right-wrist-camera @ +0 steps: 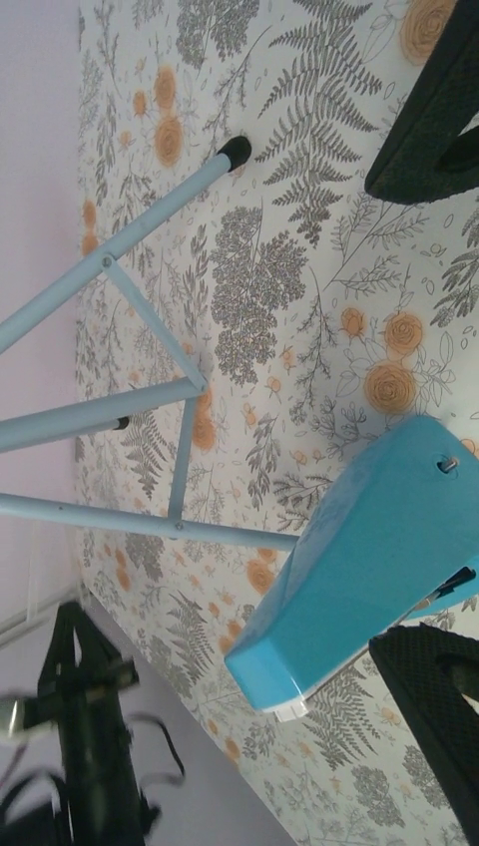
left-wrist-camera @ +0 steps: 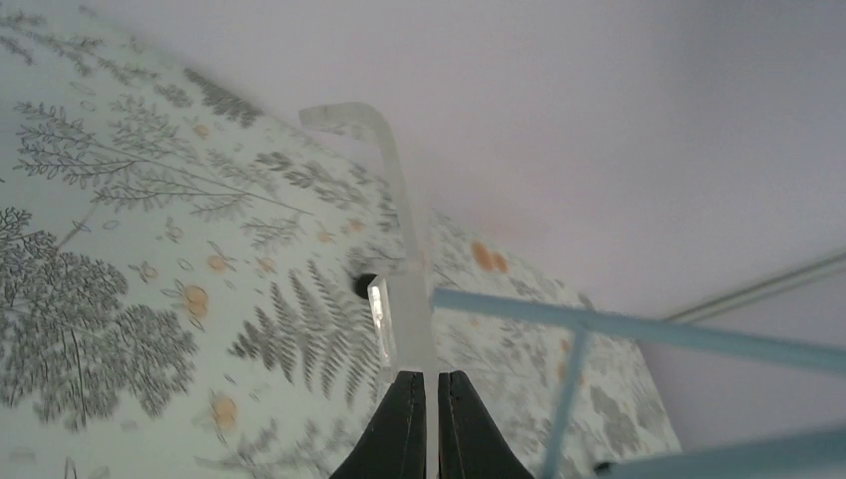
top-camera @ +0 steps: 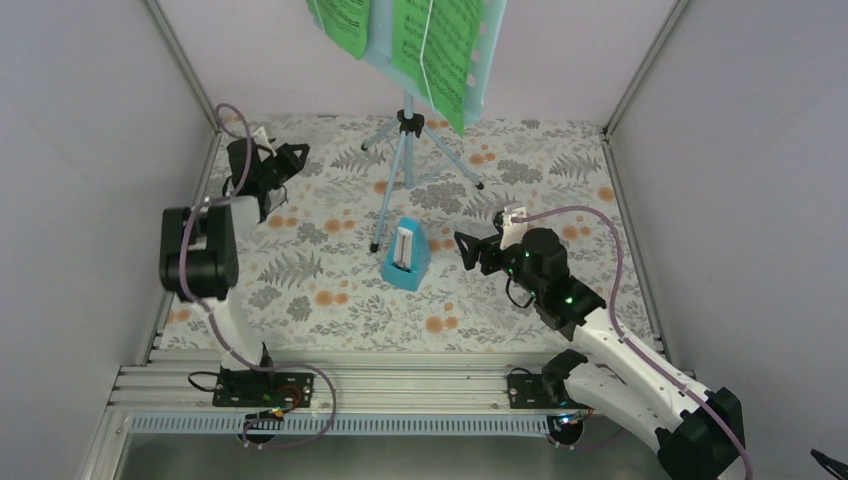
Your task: Pack up the instrument practice props
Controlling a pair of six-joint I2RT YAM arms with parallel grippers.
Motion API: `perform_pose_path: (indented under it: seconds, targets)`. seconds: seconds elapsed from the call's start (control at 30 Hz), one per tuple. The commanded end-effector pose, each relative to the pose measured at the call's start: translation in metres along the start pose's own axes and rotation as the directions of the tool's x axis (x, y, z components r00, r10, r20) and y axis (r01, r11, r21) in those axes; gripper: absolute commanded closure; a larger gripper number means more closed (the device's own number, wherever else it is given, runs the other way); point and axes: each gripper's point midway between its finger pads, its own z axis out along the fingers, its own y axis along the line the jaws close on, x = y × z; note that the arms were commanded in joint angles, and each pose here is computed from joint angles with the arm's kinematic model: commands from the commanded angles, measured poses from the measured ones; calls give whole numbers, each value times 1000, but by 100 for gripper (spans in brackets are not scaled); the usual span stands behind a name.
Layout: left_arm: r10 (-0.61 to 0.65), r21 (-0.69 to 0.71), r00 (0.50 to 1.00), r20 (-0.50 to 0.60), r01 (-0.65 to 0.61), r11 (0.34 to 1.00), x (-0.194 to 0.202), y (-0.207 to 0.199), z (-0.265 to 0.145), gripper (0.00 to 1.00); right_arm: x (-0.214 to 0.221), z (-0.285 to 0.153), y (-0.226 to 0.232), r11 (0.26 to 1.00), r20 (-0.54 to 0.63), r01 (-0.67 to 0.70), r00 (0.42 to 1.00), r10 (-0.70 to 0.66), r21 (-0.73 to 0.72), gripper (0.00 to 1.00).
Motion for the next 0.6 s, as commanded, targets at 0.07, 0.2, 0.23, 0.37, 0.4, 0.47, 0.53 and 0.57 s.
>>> perform_pose_path:
  seconds: [0.07, 0.2, 0.23, 0.37, 0.4, 0.47, 0.53, 0.57]
  targets:
    - [292, 39, 924, 246, -311, 950, -6, -83, -99, 98, -33, -11, 10, 998, 66, -58, 996, 60, -37, 1]
    - [450, 14, 861, 238, -466, 885, 33, -116, -141, 98, -53, -16, 19, 990, 75, -121, 989, 127, -75, 1]
    - [484, 15, 843, 235, -501, 865, 44, -126, -149, 98, -58, -18, 20, 986, 77, -146, 985, 152, -77, 1]
    - [574, -14, 788, 221, -586, 810, 81, -153, -174, 98, -78, -24, 28, 948, 74, -298, 949, 307, -113, 1]
    - [595, -12, 771, 228, -608, 794, 86, -162, -179, 97, -81, -25, 31, 930, 67, -347, 932, 356, -126, 1]
    - [633, -3, 736, 239, -651, 759, 97, -180, -187, 98, -83, -25, 38, 888, 30, -428, 898, 439, -166, 1]
    - [664, 19, 702, 258, -690, 723, 109, -200, -195, 98, -83, -23, 50, 838, -27, -500, 861, 507, -217, 0]
    - [674, 35, 687, 271, -707, 706, 115, -211, -199, 98, -83, -22, 57, 811, -63, -532, 843, 534, -245, 1]
